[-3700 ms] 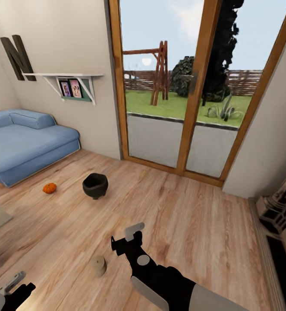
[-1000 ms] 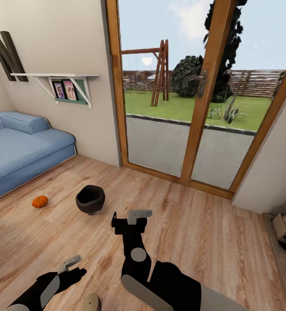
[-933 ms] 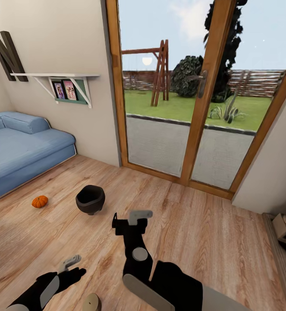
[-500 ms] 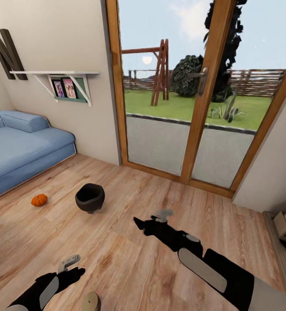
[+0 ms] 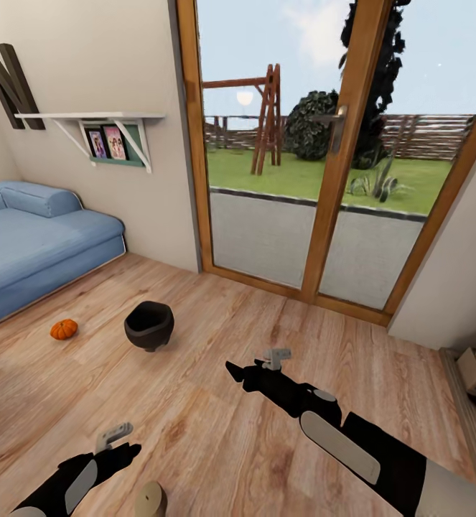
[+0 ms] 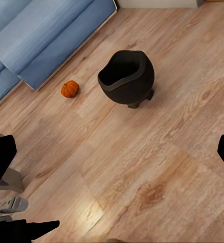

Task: Place each of the two pumpkins and all three candles from the living room inside a cabinet in the living room (use any cabinet), then make sure every cabinet is closed, and position the cauldron so it is next to a table in the living room.

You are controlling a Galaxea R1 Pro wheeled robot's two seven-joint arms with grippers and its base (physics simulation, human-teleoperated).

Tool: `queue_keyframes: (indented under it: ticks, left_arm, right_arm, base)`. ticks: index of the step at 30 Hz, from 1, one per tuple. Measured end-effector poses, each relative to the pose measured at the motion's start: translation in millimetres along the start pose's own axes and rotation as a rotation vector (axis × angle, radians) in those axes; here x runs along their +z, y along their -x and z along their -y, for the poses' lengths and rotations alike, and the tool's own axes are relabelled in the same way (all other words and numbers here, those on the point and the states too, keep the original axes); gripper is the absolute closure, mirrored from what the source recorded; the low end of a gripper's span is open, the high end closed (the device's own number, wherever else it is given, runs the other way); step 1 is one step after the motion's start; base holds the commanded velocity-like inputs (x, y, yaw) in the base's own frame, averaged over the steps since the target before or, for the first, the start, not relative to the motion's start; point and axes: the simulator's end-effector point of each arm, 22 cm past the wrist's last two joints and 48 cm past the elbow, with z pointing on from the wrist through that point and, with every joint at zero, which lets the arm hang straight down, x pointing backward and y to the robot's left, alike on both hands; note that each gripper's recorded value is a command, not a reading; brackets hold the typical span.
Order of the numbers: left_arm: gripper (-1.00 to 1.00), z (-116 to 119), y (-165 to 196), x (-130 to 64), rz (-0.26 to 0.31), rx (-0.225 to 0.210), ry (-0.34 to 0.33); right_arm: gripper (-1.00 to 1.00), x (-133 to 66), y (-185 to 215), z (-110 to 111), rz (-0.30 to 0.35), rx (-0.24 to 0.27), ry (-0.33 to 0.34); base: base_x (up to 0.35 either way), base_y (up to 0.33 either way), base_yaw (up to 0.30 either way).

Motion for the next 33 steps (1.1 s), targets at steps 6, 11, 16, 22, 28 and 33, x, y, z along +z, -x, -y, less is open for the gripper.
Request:
queue_keyframes:
  ticks: [6, 11, 16, 22, 28, 33]
  left_arm:
    - [-1.0, -4, -6, 10.0, 0.001, 0.0, 0.0]
    - [-1.0, -6, -9, 18.4, 0.01, 0.0, 0.0]
    - [-1.0, -9, -12, 26.8, 0.023, 0.0, 0.0]
    - [-1.0, -12, -20, 37.1, 0.024, 0.002, 0.001]
    - [-1.0, -15, -27, 47.4, 0.024, 0.002, 0.001]
    - [-1.0, -18, -33, 56.0, 0.024, 0.002, 0.001]
  right_arm:
    - [-1.0, 4.5, -15, 4, -0.019, 0.033, 0.001]
    - [-1.0, 8.1, -38, 16, -0.071, 0.049, -0.014]
    - [-1.0, 11.8, -66, 46, -0.125, 0.049, -0.066]
    - [-1.0, 14.9, -78, 55, -0.124, 0.04, -0.072]
    - [-1.0, 17.8, -90, 62, -0.126, 0.037, -0.079]
    - [-1.0, 20.2, -100, 66, -0.128, 0.034, -0.078]
  base:
    - [0.0, 0.0, 0.0]
    - [0.0, 0.0, 0.0]
    - [0.0, 0.0, 0.0]
    - [0.0, 0.0, 0.0]
    - [0.0, 0.0, 0.009]
    - [0.0, 0.0, 0.184]
